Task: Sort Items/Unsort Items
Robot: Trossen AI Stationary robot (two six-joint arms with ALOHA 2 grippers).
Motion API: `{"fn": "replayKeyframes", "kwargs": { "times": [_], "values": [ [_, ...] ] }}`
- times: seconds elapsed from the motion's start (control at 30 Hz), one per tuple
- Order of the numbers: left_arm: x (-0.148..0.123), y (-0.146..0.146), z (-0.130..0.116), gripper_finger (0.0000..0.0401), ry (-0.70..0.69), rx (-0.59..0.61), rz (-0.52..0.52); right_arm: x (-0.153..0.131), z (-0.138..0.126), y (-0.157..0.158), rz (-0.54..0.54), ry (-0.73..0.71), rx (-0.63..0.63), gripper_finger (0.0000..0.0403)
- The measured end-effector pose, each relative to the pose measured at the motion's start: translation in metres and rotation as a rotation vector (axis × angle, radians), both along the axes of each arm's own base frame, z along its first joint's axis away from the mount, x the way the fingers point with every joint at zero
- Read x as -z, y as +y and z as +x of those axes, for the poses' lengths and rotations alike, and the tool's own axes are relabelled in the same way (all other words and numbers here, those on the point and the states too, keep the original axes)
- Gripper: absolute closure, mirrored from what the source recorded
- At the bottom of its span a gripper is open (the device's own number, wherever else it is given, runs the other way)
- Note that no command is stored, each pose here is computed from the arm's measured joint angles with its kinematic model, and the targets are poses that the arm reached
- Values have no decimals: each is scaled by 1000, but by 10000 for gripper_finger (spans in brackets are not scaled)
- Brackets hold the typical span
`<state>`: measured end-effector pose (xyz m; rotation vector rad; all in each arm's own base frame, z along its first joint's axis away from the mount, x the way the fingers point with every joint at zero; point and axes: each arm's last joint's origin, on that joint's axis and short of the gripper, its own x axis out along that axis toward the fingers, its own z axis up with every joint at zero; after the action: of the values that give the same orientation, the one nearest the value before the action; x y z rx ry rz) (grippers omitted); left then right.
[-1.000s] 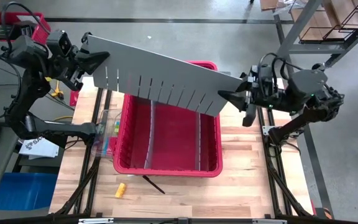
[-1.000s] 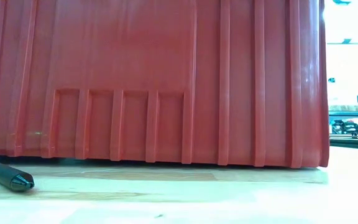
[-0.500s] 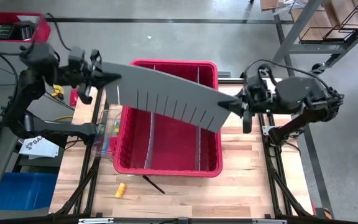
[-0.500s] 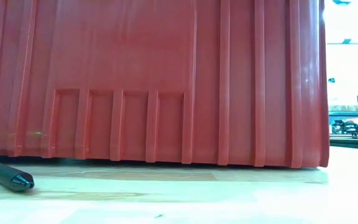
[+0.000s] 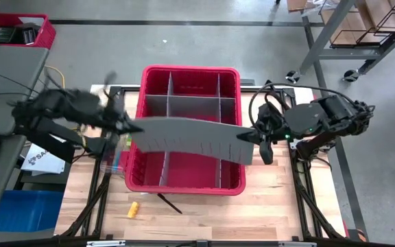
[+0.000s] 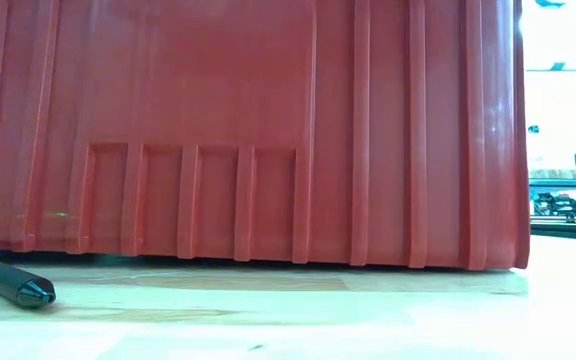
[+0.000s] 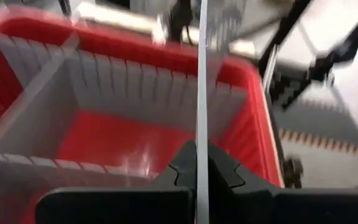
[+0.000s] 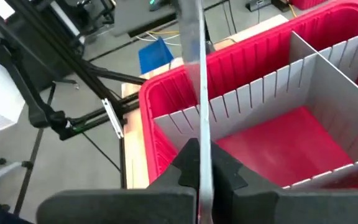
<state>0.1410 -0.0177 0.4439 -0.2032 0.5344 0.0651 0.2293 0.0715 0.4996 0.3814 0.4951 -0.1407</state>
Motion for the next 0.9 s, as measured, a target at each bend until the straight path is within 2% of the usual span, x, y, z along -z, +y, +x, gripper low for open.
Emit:
{"fn": "replayKeyframes", "kwargs": {
  "times": [0.1,0.2,0.43,0.6,0.77,0.9],
  "values": [
    [23,-16,8,401,64,9,6,-2,1,0,5,-23,7,402],
    [35,-27,11,401,74,12,52,-4,3,1,12,-50,11,402],
    [35,-23,-8,401,87,-2,177,10,28,10,-7,-9,15,403],
    [39,-17,-23,401,148,8,188,26,45,24,-19,61,-29,403],
    [38,-17,-25,401,146,37,220,24,42,29,21,53,-23,403],
    [38,-18,-25,401,160,102,184,25,42,31,32,54,-27,403]
  ]
}}
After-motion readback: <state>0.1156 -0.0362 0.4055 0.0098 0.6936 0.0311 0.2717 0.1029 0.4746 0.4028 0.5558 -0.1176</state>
